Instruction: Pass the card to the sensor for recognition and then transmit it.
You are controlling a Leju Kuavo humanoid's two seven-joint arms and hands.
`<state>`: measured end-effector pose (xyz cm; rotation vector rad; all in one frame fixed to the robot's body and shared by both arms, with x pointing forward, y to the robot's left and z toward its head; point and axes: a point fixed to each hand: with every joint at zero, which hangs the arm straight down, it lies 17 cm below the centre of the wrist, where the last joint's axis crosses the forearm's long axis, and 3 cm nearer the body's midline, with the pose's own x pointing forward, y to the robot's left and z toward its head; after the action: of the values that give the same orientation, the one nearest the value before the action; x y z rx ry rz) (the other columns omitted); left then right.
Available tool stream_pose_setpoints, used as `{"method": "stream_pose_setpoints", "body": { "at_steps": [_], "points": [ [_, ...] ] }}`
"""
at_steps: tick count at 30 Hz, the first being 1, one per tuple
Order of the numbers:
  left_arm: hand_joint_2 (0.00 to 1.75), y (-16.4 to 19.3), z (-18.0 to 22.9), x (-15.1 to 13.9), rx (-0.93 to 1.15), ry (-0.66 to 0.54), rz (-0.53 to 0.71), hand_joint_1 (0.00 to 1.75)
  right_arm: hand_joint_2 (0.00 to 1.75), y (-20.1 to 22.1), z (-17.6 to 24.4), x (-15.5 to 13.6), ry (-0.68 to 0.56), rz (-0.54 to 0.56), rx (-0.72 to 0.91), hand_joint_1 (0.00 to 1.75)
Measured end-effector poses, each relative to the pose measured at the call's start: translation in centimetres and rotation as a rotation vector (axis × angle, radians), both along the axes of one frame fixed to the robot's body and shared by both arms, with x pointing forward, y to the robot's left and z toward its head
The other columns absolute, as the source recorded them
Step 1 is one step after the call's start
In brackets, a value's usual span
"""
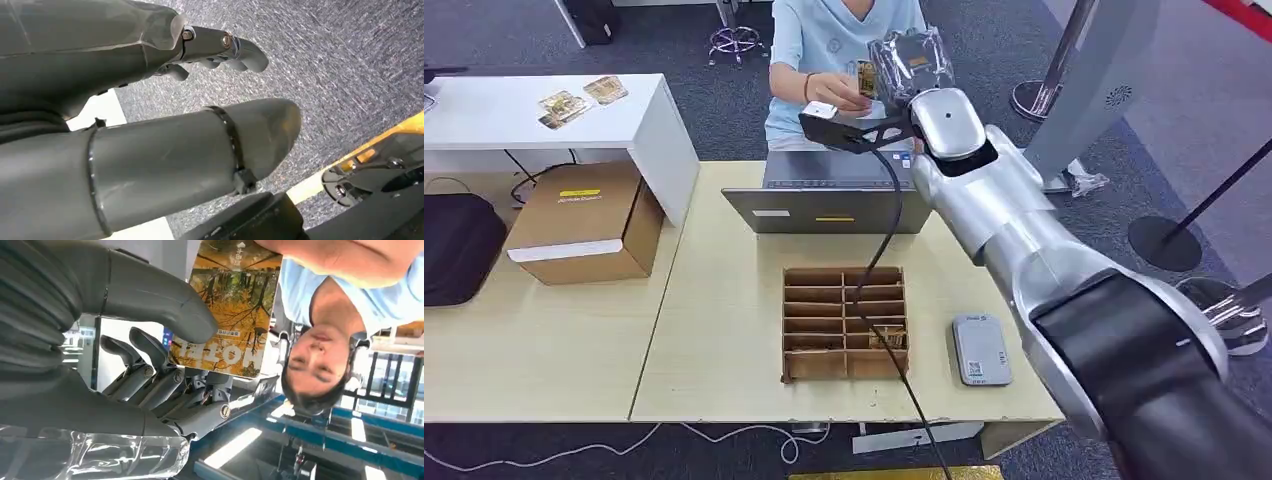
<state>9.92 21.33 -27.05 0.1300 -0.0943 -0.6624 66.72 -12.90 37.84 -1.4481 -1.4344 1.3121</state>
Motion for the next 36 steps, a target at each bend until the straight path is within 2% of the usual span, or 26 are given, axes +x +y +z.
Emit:
{"method": "stream_pose_setpoints", "body": {
  "at_steps": [8,9,10,11,20,27,33,36],
  "points": [
    [0.0,-0.4,0.0,-0.1,-0.005,0.008,-0.009,0.0,1.75,-0.3,-2.9,0.1,0.131,0.005,0.02,1.75],
    [0.0,-0.4,0.0,-0.1,-0.005,0.008,-0.01,0.0,1.75,-0.3,-3.3,0.1,0.146,0.008,0.022,1.64],
    [0.0,-0.4,0.1,-0.1,-0.005,0.008,-0.011,0.0,1.75,-0.3,-3.6,0.1,0.159,0.013,0.026,0.23],
    [0.0,-0.4,0.1,-0.1,-0.005,0.008,-0.011,0.0,1.75,-0.2,-3.8,0.0,0.163,0.015,0.027,0.0],
    [0.0,-0.5,0.1,-0.1,-0.002,0.006,-0.03,0.0,1.75,-0.6,-3.8,0.1,0.149,0.008,0.094,0.0],
    [0.0,-0.9,0.1,-0.1,-0.002,0.003,-0.056,0.0,1.75,-3.2,0.4,0.5,-0.007,0.019,0.31,0.0],
    [0.0,-1.0,0.1,-0.1,-0.003,0.003,-0.058,0.0,1.75,-5.6,1.9,0.7,-0.051,0.012,0.407,0.0],
    [0.0,-0.9,0.1,-0.2,-0.001,0.003,-0.057,0.0,1.75,-7.5,4.4,0.2,-0.168,0.06,0.574,0.0]
  ]
}}
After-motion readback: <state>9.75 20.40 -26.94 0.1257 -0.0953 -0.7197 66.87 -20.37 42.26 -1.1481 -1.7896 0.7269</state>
